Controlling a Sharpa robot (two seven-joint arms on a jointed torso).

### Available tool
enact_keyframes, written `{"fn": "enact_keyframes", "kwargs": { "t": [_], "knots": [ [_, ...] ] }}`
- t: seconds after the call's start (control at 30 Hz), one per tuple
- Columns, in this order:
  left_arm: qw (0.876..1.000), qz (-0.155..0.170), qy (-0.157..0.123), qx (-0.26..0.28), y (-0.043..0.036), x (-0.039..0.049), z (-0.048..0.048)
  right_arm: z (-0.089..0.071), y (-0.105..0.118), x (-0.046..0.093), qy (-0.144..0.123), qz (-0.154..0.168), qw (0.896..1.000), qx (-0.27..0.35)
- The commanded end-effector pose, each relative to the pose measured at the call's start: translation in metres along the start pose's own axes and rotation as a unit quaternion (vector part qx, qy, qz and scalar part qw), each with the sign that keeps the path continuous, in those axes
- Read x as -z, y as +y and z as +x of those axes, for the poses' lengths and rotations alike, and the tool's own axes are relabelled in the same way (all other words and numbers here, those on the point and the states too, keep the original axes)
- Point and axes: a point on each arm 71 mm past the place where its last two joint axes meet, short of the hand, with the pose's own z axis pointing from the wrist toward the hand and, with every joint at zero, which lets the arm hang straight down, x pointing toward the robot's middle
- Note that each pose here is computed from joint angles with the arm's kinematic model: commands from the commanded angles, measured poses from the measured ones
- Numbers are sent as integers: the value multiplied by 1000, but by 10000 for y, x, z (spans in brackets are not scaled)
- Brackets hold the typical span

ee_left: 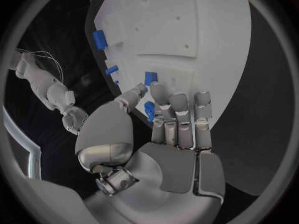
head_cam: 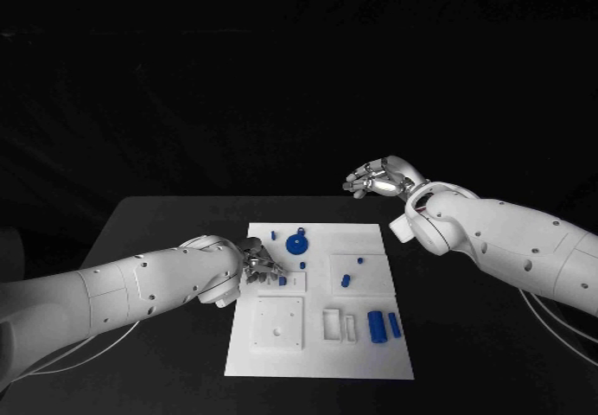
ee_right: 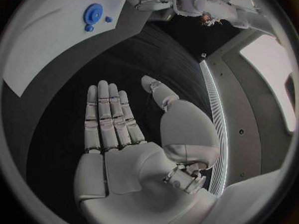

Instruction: Assemble the parts on the task board

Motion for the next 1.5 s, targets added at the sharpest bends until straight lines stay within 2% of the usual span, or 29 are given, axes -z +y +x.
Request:
{"fn": "enact_keyframes", "kwargs": {
  "t": [0.03,0.33,0.6,0.8,1.13,1.5],
  "knots": [
    [1000,7,3,11,-15,1,3,18,9,-1,8,-5,1000,0],
    [999,15,4,39,-7,13,-11,15,1,2,7,-4,1000,-1],
    [999,17,5,48,20,71,-8,12,-7,6,7,-3,1000,-1],
    [1000,16,8,17,37,105,3,2,-13,11,6,-3,1000,-1],
    [997,16,11,-77,-14,141,64,-7,-29,19,6,0,1000,0],
    [996,19,23,-82,-103,104,120,0,-29,21,6,0,1000,-1]
  ]
}}
